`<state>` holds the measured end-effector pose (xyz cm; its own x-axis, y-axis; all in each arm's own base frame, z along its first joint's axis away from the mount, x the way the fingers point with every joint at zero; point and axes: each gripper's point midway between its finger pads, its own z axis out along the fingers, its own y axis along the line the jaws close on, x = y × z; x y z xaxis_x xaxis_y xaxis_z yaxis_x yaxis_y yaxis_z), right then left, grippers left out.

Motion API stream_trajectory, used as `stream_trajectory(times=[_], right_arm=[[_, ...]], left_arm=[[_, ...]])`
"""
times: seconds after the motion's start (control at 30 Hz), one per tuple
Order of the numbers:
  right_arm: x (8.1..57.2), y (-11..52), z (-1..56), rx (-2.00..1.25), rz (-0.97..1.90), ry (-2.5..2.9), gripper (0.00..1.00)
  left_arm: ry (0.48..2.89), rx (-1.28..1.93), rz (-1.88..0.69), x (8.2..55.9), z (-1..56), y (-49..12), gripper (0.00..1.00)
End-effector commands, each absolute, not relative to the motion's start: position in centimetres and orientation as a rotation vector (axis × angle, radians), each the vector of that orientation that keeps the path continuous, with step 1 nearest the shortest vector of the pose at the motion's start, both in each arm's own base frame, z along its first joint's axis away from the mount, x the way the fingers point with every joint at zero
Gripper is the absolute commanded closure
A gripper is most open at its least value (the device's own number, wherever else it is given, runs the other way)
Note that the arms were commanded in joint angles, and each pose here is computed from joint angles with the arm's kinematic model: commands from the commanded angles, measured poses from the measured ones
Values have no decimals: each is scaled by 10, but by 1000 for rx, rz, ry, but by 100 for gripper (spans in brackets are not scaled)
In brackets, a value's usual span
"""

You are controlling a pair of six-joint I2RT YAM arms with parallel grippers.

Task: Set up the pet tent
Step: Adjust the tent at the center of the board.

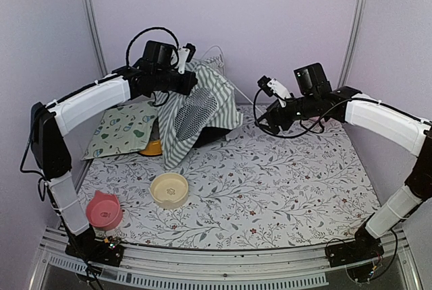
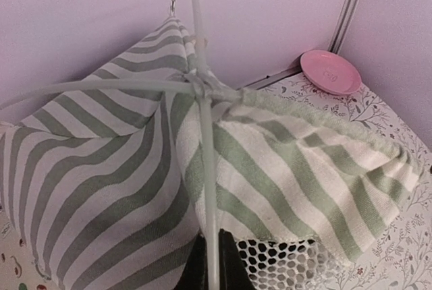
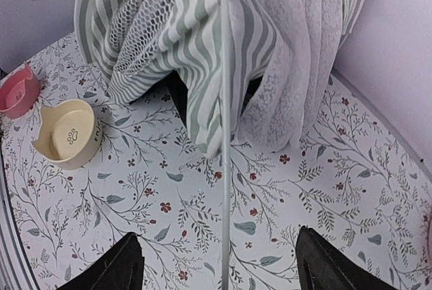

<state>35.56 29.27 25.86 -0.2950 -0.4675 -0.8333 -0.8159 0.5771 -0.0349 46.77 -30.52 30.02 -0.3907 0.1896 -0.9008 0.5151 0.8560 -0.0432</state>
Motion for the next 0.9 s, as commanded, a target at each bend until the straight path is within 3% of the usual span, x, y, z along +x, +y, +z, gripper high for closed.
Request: stream_trajectory(times=[0.0, 0.13, 0.2, 0.53, 0.87], right_arm=[[362, 285, 238, -970, 464, 2006, 28], [381, 284, 245, -941, 384, 1989, 71], [389, 287, 258, -943, 364, 1962, 97], [410, 324, 306, -1056, 341, 1816, 100], [449, 350, 346, -1041, 289, 1667, 100]], left_arm=[[1914, 535, -439, 465, 324, -310, 100], [1909, 586, -448, 463, 324, -315, 100], [1900, 632, -461, 458, 324, -321, 100], [1733, 1119, -617, 381, 327, -422, 100], [1689, 1273, -737, 344, 316, -460, 100]])
